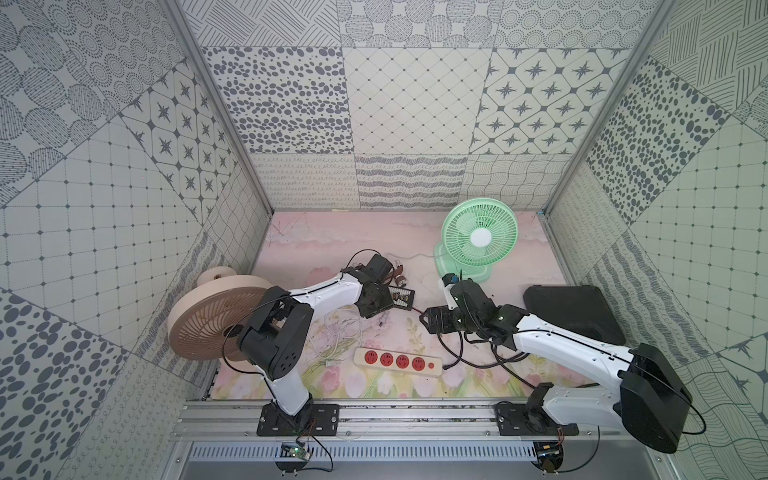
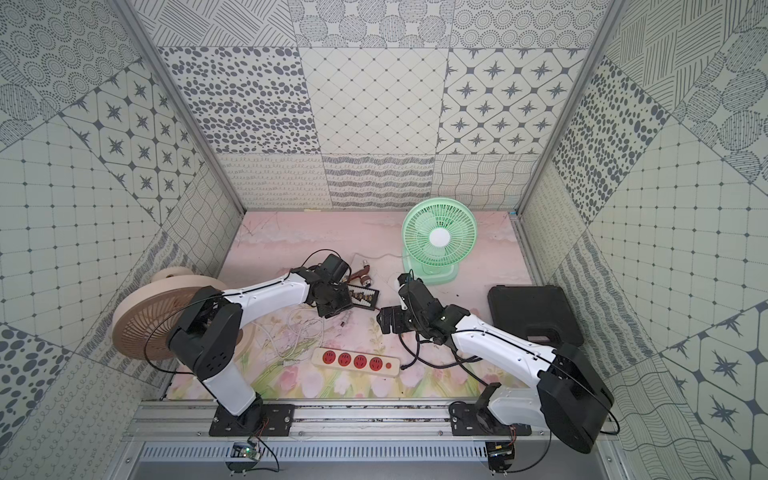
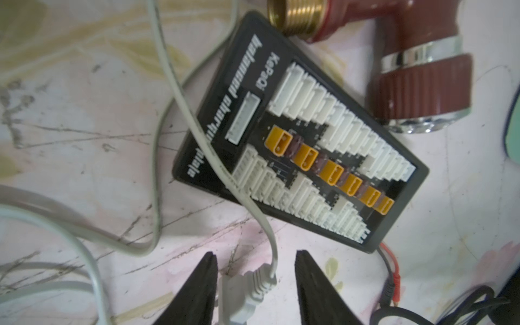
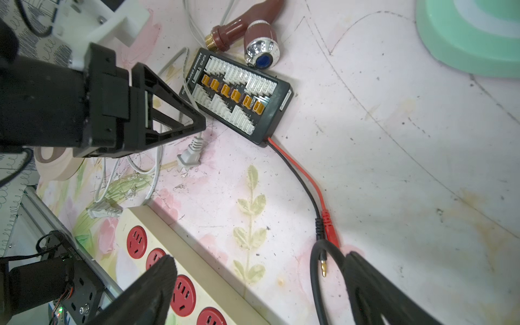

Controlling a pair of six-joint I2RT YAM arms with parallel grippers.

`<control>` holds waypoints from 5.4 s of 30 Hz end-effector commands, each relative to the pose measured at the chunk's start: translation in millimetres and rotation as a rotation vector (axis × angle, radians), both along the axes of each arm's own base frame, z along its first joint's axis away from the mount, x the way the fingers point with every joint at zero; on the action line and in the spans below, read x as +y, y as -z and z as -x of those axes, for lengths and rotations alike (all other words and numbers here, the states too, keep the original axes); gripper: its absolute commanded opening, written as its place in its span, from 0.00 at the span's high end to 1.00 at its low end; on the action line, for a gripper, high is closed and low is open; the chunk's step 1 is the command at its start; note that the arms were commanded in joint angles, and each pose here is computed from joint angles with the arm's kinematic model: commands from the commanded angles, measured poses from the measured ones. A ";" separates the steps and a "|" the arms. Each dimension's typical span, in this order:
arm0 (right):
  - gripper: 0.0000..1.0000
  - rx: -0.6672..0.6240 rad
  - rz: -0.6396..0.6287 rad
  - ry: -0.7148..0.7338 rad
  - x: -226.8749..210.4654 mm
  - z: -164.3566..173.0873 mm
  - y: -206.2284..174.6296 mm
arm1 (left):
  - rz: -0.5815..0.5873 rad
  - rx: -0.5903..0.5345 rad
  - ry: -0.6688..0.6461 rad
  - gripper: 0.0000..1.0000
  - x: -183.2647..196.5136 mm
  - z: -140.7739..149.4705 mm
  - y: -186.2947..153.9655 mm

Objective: Plug the desk fan into the power strip
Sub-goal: Pick up the plug from the center of the board.

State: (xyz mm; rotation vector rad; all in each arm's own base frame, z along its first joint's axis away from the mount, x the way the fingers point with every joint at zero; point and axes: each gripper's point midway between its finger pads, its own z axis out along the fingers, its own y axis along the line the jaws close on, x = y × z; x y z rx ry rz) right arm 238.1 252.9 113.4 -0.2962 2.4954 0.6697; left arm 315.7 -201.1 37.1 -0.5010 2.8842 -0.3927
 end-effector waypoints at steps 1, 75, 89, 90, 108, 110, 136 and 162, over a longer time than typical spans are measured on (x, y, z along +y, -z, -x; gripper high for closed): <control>0.03 -0.017 -0.045 0.013 1.7 -1.2 -7.9 | -0.029 0.008 -0.015 0.54 0.2 -0.5 10.4; 0.15 -0.198 -0.390 0.007 -72.3 24.3 -132.2 | 0.685 -0.558 0.502 1.00 -133.8 10.4 -276.1; 0.34 -0.212 -0.692 -0.320 -23.1 42.8 -174.3 | 0.827 -0.408 0.642 1.00 -140.6 58.2 -239.6; 0.35 -0.208 -0.707 -0.333 -20.7 42.3 -174.9 | 0.842 -0.398 0.650 1.00 -141.4 60.6 -239.5; 0.49 -0.114 -0.760 -0.546 11.3 57.5 -165.2 | 1.041 -0.280 0.821 1.00 -155.4 90.3 -260.2; 0.51 -0.113 -0.758 -0.554 13.2 58.4 -164.0 | 1.048 -0.278 0.832 1.00 -155.2 92.2 -261.8; 1.00 -0.142 -0.751 -0.493 9.1 56.1 -163.0 | 0.785 -0.372 0.692 0.01 -125.2 81.1 -250.1; 1.00 -0.083 -0.776 -0.231 0.3 23.6 -170.3 | 0.427 -0.600 0.583 0.37 -73.7 91.9 -196.5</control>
